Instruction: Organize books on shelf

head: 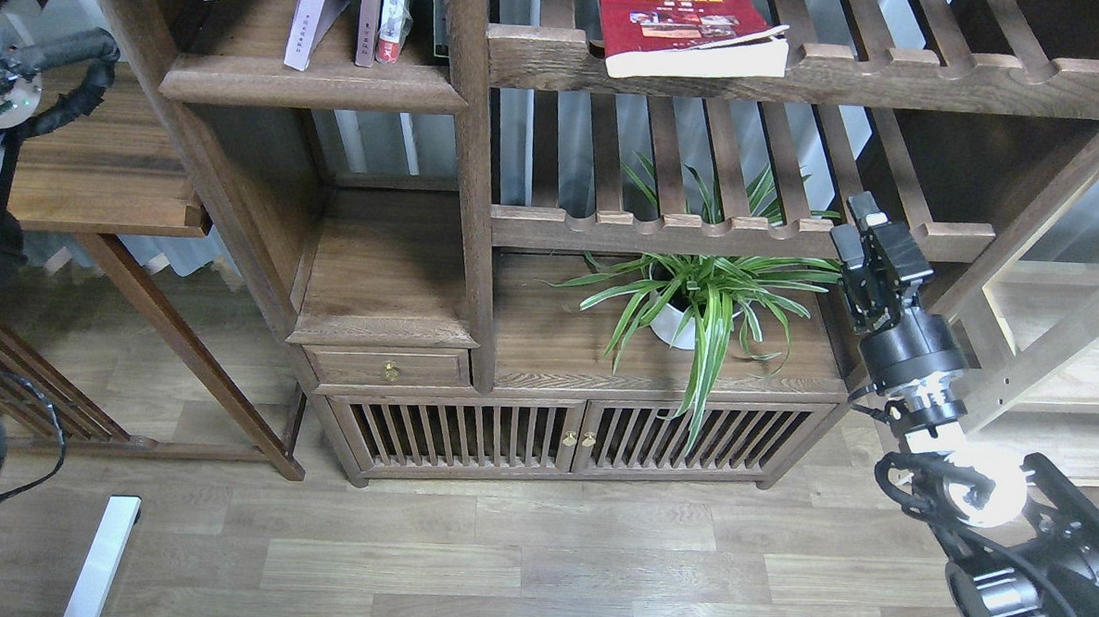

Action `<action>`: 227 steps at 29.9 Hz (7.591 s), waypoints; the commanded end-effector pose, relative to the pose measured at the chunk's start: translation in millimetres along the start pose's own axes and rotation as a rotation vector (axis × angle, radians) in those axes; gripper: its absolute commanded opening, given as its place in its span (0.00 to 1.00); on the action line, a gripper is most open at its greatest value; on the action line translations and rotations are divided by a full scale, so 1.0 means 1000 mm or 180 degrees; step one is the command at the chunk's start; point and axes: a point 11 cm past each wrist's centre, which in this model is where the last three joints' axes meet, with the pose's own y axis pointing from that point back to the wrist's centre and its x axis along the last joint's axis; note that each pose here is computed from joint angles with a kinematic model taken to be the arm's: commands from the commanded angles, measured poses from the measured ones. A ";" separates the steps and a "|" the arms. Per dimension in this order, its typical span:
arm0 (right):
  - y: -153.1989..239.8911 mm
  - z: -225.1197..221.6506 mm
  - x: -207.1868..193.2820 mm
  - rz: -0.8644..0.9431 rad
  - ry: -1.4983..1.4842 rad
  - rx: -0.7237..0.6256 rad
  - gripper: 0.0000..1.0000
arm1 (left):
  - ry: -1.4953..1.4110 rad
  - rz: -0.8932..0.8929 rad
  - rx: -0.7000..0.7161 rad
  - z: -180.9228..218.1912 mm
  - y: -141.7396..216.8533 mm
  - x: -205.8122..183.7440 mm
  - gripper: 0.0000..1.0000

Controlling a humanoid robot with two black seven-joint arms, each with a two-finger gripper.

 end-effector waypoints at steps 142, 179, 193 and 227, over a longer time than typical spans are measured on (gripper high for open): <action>-0.006 -0.072 -0.038 -0.0329 0.0107 0.0556 0.79 | 0.0797 -0.1857 -0.0735 0.078 -0.018 -0.120 0.99; -0.077 0.082 -0.121 -0.1130 -0.0275 -0.0725 0.73 | 0.2392 -0.2129 0.0377 -0.135 0.129 -0.151 0.99; -0.093 0.099 -0.143 -0.1271 -0.0396 -0.0759 0.74 | 0.2634 -0.2165 0.0486 -0.151 0.127 -0.180 0.99; -0.115 0.118 -0.130 -0.0576 -0.0147 -0.0961 0.72 | 0.2582 -0.2159 0.0376 -0.139 0.117 -0.172 0.99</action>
